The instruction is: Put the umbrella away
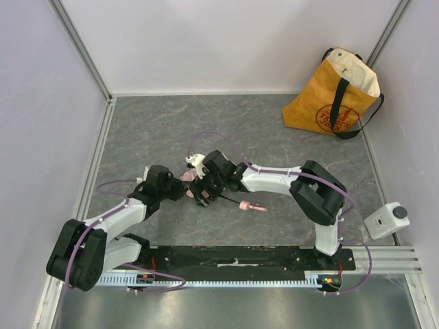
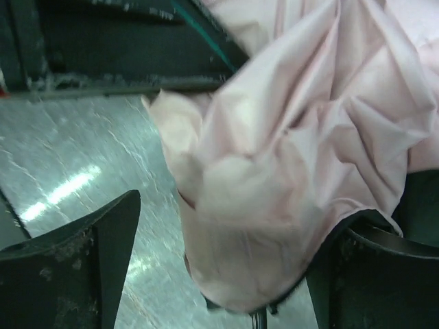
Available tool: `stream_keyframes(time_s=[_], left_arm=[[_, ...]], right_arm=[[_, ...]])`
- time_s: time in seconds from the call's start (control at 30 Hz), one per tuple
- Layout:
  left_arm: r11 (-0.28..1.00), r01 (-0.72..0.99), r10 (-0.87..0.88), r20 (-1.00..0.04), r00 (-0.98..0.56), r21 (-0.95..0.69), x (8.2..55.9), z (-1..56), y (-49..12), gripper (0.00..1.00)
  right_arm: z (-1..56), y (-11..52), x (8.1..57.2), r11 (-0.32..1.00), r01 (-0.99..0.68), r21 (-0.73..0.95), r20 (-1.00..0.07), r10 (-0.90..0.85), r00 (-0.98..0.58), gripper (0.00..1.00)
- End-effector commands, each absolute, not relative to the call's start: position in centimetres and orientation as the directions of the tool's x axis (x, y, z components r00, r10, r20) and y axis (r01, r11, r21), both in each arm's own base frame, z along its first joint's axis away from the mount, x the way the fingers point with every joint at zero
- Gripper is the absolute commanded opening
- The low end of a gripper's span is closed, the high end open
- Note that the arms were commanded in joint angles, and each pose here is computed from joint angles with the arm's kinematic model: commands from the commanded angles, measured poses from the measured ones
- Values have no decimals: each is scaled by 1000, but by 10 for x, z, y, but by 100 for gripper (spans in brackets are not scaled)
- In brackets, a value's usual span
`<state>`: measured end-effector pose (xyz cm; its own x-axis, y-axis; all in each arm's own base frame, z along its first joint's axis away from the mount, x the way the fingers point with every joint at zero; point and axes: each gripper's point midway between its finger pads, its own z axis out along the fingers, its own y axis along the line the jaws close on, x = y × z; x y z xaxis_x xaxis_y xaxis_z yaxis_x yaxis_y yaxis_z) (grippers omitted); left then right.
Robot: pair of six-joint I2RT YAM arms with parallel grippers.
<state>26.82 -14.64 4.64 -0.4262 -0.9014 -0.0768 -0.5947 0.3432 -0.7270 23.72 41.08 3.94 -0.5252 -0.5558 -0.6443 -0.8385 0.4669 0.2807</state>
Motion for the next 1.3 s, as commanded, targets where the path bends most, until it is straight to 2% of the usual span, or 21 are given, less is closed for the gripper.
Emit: stream_keyframes(time_s=[0.0,0.2,0.53,0.67,0.9,0.97,1.07,1.17,1.27], left_arm=[[527,-715,-838,-144,-526,-460,216,-7,-119,2],[542,-718,-830,-149,-537,-437,216,-6,-118,2],[541,-719,-832,-152,-534,-436,216,-6,-117,2],[541,-719,-832,-151,-534,-437,216,-6,-118,2],[536,-734,-834,-129,-536,-417,211,-8,-118,2],[532,-737,-835,-117,-537,-417,210,-8,-120,2],[532,-741,-834,-103,-542,-409,208,-10,-121,2],[530,-744,-835,-100,-541,-406,205,-10,-121,1],[512,-754,-843,-69,-534,-413,201,-9,-124,2]], right_arm=[[39,348,239,630,-777,-12,-572,-641,-511,98],[88,353,238,574,-791,-212,-639,-694,-332,98],[120,404,235,507,-772,-383,-675,-725,-141,98],[114,424,239,473,-785,-400,-682,-726,-90,98],[65,430,239,431,-799,-420,-643,-762,-73,92],[50,427,244,435,-783,-445,-619,-781,-83,82],[33,424,249,453,-760,-466,-599,-794,-105,75],[18,412,253,478,-725,-496,-579,-804,-134,72],[-2,397,254,485,-714,-505,-551,-818,-167,61]])
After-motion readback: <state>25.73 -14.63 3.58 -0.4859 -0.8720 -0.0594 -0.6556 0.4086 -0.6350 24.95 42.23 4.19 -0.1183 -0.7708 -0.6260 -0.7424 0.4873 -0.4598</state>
